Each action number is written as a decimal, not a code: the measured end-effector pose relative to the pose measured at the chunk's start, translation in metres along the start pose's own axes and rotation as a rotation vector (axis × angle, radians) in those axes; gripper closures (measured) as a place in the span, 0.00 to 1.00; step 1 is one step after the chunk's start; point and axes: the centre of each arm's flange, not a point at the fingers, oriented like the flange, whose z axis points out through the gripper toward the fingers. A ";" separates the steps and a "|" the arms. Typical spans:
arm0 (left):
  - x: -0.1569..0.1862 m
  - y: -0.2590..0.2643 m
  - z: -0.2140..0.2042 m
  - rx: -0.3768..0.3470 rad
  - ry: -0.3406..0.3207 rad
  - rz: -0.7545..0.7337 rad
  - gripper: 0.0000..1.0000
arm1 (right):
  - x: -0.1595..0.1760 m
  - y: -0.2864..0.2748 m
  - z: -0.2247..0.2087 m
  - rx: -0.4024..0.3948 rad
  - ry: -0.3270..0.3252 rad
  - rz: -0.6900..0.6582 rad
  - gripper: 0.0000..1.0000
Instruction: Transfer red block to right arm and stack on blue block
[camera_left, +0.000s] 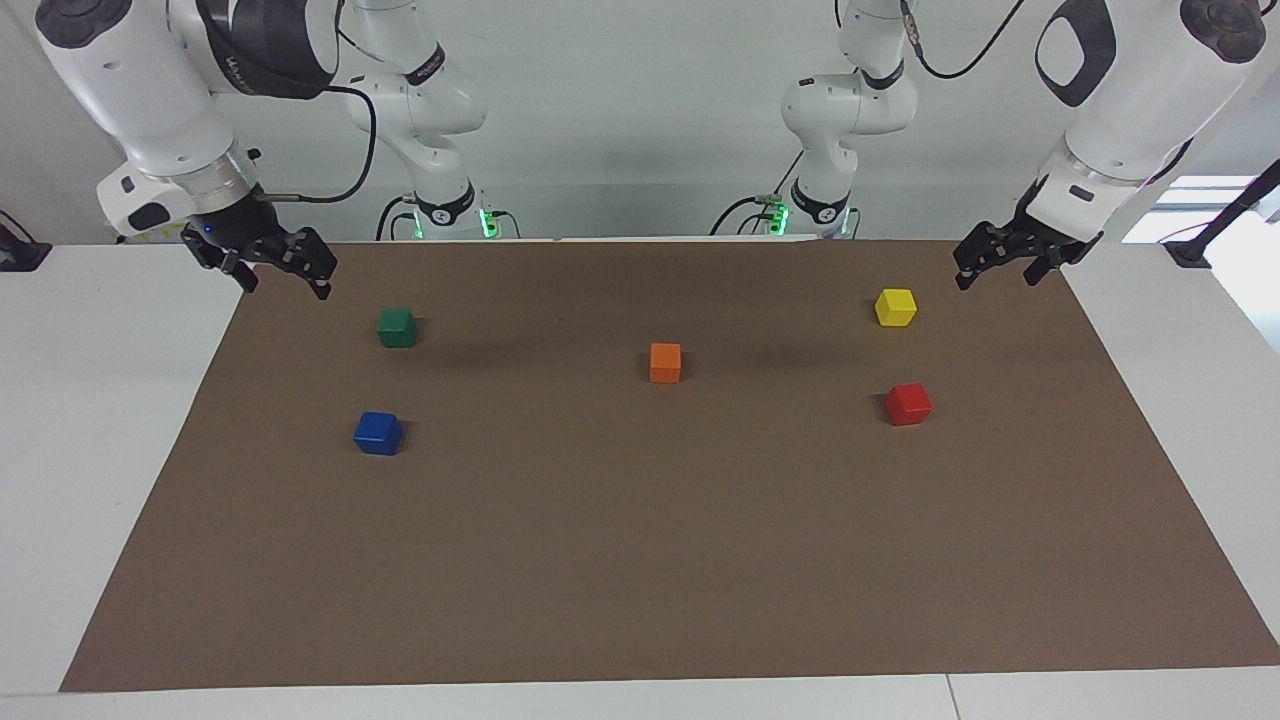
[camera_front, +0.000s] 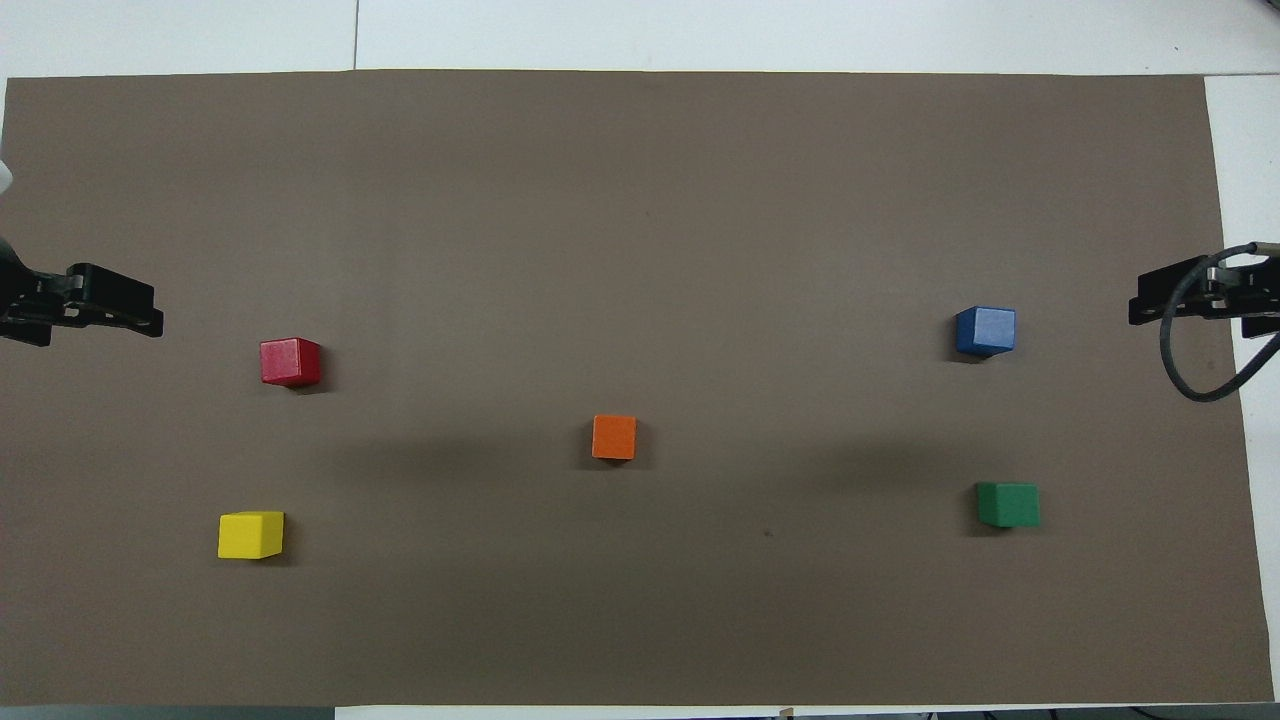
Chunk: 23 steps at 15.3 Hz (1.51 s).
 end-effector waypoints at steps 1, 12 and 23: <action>0.000 0.000 0.000 0.000 0.000 0.000 0.00 | 0.000 0.000 0.000 0.000 0.000 0.000 0.00; 0.000 -0.003 0.000 0.000 -0.001 -0.007 0.00 | 0.000 0.000 0.000 0.000 0.000 0.000 0.00; 0.004 -0.028 0.056 -0.004 -0.009 -0.051 0.00 | 0.000 0.000 0.000 0.000 0.000 0.000 0.00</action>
